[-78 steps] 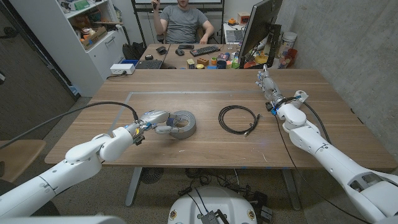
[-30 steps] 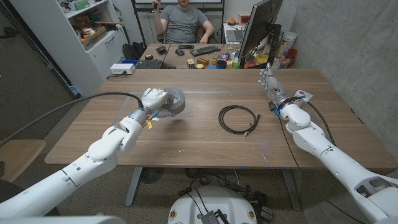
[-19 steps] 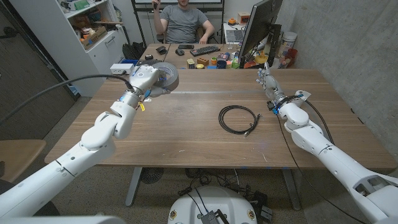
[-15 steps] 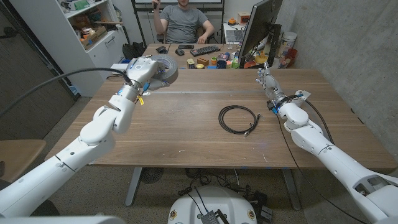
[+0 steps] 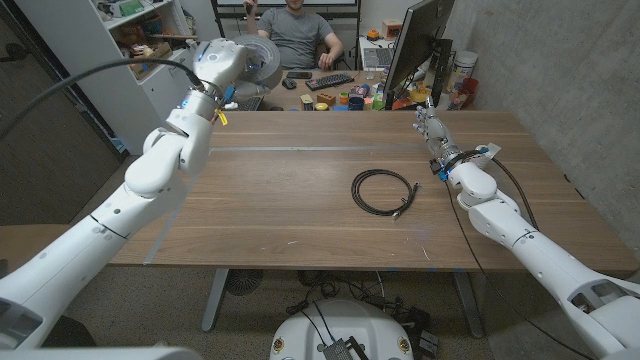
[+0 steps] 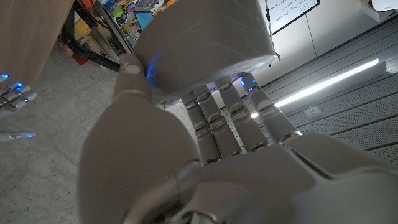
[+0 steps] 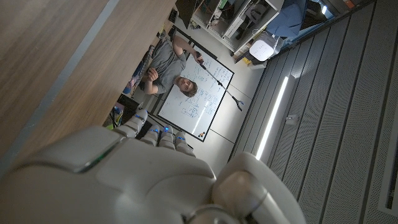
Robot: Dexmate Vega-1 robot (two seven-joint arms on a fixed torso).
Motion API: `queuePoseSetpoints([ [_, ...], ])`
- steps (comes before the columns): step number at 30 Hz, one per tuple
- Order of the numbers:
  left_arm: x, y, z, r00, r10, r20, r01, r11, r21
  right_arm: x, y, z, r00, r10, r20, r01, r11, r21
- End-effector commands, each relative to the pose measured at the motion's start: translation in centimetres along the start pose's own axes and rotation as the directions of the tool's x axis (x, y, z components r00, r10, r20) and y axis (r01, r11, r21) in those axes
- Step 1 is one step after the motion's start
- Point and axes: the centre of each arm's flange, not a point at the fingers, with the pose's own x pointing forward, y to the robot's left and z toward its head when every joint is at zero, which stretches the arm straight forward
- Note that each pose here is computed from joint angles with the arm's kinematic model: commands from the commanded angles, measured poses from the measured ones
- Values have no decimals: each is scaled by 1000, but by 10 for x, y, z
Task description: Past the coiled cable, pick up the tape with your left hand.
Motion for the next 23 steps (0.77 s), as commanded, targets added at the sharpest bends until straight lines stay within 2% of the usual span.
queuePoseSetpoints([
  [1, 21, 23, -2, 998, 58, -15, -58, 998, 3, 1, -6, 4, 1000, -9, 7, 9, 1000, -7],
  [11, 24, 25, -1, 998, 62, -8, -62, 998, 17, 4, -6, 6, 1000, -8, 8, 9, 1000, -8],
  [18, 24, 19, 0, 999, 49, -6, -49, 998, 33, 4, -6, 5, 1000, -8, 8, 8, 1000, -8],
  [23, 29, 23, -2, 999, 50, -5, -50, 998, 43, 5, -6, 5, 1000, -7, 5, 7, 1000, -9],
])
